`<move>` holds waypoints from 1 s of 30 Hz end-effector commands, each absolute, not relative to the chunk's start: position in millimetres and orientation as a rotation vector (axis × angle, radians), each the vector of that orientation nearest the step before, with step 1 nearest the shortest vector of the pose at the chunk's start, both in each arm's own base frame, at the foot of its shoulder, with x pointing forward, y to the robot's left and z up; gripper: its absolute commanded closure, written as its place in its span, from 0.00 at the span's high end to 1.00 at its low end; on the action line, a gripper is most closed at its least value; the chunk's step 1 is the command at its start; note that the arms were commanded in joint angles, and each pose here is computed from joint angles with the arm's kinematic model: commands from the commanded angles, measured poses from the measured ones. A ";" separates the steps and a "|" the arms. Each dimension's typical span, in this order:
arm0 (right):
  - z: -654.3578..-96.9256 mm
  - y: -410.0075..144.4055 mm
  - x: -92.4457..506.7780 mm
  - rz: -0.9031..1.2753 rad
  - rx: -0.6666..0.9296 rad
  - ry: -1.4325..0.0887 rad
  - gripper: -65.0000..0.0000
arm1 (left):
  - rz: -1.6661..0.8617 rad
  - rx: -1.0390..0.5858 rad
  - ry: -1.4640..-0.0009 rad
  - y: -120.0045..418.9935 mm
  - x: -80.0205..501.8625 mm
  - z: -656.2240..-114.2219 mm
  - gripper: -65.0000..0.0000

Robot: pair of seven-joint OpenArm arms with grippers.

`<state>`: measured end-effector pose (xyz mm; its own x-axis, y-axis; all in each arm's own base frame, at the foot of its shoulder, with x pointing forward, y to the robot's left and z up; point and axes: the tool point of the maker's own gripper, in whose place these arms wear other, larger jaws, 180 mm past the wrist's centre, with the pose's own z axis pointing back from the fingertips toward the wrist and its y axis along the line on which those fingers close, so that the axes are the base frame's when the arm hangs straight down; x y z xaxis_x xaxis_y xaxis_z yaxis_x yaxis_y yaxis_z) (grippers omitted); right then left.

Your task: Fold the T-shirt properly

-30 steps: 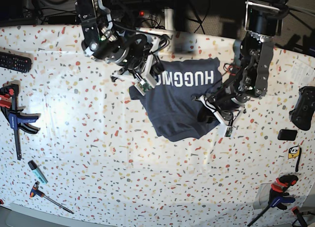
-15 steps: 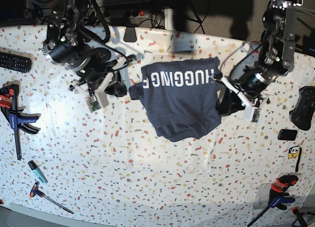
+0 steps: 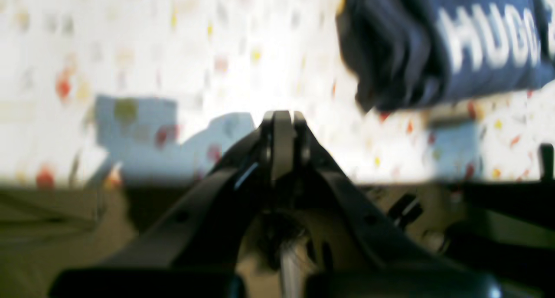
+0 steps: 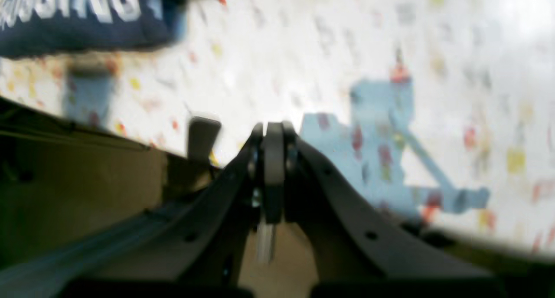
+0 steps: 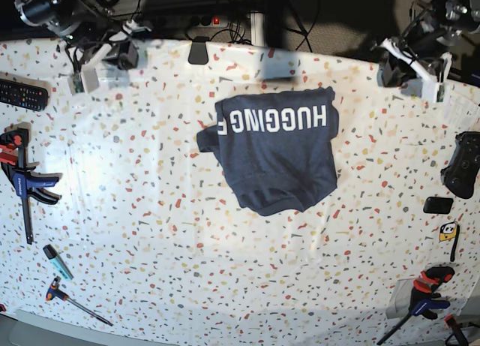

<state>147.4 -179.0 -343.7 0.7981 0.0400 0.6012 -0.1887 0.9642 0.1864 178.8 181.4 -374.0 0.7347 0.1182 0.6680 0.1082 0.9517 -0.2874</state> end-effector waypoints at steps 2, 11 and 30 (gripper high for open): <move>-341.2 -179.5 130.6 0.095 0.258 -0.627 0.00 | 0.008 -0.313 -0.736 184.0 161.6 -371.0 0.00; -364.1 -175.0 49.3 -0.016 0.262 -0.428 0.00 | -0.019 -0.221 -0.526 196.2 76.1 -400.2 0.00; -511.2 -245.3 -84.4 -0.282 0.248 0.036 0.00 | 0.191 -0.103 -0.248 228.8 -56.3 -493.8 0.00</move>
<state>-85.2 -242.1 -515.3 0.9563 -0.2807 -0.0822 0.2923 0.9259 0.2393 -54.3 225.8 -498.2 0.9524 0.2025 0.2277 -0.1772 0.9760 -0.1269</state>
